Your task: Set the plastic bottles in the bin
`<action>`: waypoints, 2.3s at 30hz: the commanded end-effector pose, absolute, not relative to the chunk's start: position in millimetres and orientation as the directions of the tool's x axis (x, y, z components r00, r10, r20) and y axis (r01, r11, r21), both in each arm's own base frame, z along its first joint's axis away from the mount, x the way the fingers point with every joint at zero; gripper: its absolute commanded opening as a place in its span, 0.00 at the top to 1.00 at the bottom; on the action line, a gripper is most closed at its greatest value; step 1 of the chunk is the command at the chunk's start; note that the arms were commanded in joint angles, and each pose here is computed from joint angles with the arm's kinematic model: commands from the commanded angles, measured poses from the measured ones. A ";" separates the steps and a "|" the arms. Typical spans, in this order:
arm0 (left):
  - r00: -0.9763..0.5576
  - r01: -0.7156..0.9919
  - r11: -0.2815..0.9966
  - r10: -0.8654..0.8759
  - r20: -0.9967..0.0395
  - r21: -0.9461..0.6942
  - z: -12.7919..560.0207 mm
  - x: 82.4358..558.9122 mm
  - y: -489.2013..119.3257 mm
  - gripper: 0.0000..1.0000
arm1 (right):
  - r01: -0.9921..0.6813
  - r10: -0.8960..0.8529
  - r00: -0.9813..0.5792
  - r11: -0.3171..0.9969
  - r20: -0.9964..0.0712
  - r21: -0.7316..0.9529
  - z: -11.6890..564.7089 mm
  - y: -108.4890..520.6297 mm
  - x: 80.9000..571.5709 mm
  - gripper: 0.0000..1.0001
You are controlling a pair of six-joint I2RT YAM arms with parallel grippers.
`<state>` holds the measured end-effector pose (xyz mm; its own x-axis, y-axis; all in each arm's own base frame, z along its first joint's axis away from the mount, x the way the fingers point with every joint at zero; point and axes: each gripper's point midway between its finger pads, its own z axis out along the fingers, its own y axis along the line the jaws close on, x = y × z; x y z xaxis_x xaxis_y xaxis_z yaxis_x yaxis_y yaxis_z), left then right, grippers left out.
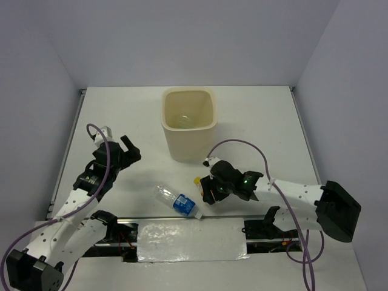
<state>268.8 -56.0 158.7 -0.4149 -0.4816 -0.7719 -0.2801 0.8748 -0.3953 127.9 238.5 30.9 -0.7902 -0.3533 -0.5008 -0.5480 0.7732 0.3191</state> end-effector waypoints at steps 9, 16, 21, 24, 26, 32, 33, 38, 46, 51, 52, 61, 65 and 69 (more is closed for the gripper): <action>-0.428 -0.319 0.850 -0.524 -0.736 -0.419 147.9 262.8 -56.4 0.01 | -0.866 -0.035 -0.328 0.410 -0.944 0.286 287.3 295.7 147.2 0.63; -0.478 -0.304 0.853 -0.522 -0.706 -0.425 136.2 251.5 -62.2 0.01 | -0.678 0.166 -0.080 0.714 -0.983 0.175 403.1 281.7 234.0 0.58; -0.493 -0.318 0.840 -0.542 -0.680 -0.439 127.0 243.4 -63.5 0.01 | -0.552 0.166 -0.100 0.811 -0.981 0.194 415.1 288.1 304.7 0.49; -0.525 -0.292 0.844 -0.535 -0.662 -0.450 123.2 237.4 -69.6 0.01 | -0.519 0.132 -0.094 0.839 -0.987 0.161 413.7 291.1 326.8 0.27; -0.544 -0.264 0.849 -0.523 -0.656 -0.458 121.3 235.3 -74.4 0.01 | -0.507 0.110 -0.088 0.851 -0.990 0.139 410.1 290.4 332.5 0.10; -0.622 -0.231 0.847 -0.507 -0.597 -0.478 108.6 222.9 -88.5 0.01 | -0.496 0.079 -0.124 0.858 -0.989 0.130 396.1 281.1 335.6 0.00; -0.644 -0.211 0.848 -0.496 -0.583 -0.487 106.6 219.5 -93.6 0.01 | -0.497 0.082 -0.129 0.857 -0.988 0.136 394.7 278.0 334.6 0.00; -0.698 -0.175 0.834 -0.479 -0.532 -0.523 105.2 208.1 -106.7 0.01 | -0.465 0.110 -0.157 0.868 -0.981 0.172 374.7 247.4 318.9 0.00; -0.811 -0.182 0.794 -0.455 -0.369 -0.580 74.3 174.3 -135.9 0.01 | -0.326 0.231 -0.187 0.902 -0.955 0.282 337.8 177.7 295.7 0.00; -0.828 -0.187 0.809 -0.435 -0.354 -0.558 74.7 171.4 -153.6 0.01 | -0.240 0.271 -0.180 0.920 -0.946 0.310 315.9 148.7 284.2 0.00; -0.821 -0.180 0.813 -0.434 -0.370 -0.554 79.7 173.5 -157.3 0.01 | -0.227 0.272 -0.181 0.923 -0.945 0.309 312.3 145.3 283.1 0.00; -0.824 -0.186 0.784 -0.453 -0.341 -0.593 83.1 176.0 -177.0 0.01 | -0.149 0.293 -0.205 0.934 -0.934 0.326 288.1 128.3 275.3 0.00; -0.811 -0.169 0.792 -0.450 -0.374 -0.586 85.4 182.7 -187.4 0.01 | -0.128 0.297 -0.215 0.936 -0.930 0.328 281.0 125.5 275.1 0.00; -0.821 -0.136 0.811 -0.414 -0.394 -0.569 84.0 189.7 -200.9 0.01 | -0.097 0.284 -0.217 0.946 -0.934 0.310 276.6 118.3 274.0 0.00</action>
